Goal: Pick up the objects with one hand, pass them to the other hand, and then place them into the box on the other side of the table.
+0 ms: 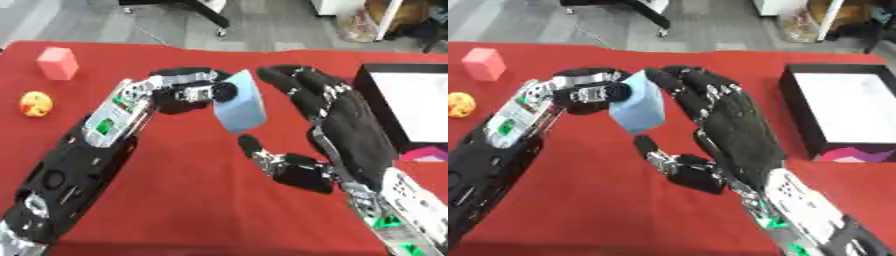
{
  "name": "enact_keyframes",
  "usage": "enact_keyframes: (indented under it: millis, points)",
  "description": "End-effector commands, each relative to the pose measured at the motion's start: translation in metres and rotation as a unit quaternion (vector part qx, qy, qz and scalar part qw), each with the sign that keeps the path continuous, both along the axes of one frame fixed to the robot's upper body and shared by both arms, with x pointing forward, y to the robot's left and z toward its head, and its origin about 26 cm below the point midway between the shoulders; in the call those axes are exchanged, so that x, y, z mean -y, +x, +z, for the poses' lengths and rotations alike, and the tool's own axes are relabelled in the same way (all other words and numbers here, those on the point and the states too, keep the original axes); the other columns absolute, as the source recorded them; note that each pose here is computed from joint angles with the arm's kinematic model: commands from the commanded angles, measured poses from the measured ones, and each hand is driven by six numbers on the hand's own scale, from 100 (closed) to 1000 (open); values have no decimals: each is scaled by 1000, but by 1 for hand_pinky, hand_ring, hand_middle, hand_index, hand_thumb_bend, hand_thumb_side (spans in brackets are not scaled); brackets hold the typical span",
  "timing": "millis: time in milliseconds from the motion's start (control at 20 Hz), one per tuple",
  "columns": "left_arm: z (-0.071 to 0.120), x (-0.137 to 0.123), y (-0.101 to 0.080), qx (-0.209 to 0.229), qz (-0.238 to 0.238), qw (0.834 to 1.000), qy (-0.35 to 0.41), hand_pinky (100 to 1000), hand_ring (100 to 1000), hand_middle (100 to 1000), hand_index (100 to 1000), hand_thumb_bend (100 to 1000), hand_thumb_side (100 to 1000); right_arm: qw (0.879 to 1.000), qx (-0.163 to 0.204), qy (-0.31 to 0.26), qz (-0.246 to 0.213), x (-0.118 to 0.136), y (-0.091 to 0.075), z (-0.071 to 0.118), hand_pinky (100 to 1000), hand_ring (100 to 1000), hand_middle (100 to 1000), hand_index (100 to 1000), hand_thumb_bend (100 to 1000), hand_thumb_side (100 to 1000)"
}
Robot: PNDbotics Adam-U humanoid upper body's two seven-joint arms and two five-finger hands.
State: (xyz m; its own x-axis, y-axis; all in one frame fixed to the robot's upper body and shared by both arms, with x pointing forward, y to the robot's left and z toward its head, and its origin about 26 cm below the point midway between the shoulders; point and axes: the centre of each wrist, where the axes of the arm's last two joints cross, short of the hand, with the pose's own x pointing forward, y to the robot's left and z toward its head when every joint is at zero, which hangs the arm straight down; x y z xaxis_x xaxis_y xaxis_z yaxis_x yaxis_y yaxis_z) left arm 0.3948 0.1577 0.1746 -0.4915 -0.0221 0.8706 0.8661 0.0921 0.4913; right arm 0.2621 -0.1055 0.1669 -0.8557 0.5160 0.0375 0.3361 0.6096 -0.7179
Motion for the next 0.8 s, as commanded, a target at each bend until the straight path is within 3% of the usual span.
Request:
enact_keyframes:
  millis: [50, 350, 800]
  points:
    - [16, 2, -3, 44, -15, 999, 5, 690, 599, 478, 568, 100, 734, 1000, -15, 4, 20, 2, 0, 6, 527, 750, 753, 908, 360, 376]
    - [18, 6, -7, 79, -37, 996, 4, 695, 601, 474, 564, 100, 709, 997, -52, 6, 48, 2, -1, 5, 534, 770, 764, 923, 334, 366]
    - [22, 10, -13, 116, -58, 992, 8, 701, 603, 475, 565, 100, 694, 994, -79, -1, 70, 3, -1, 4, 541, 785, 764, 933, 285, 357]
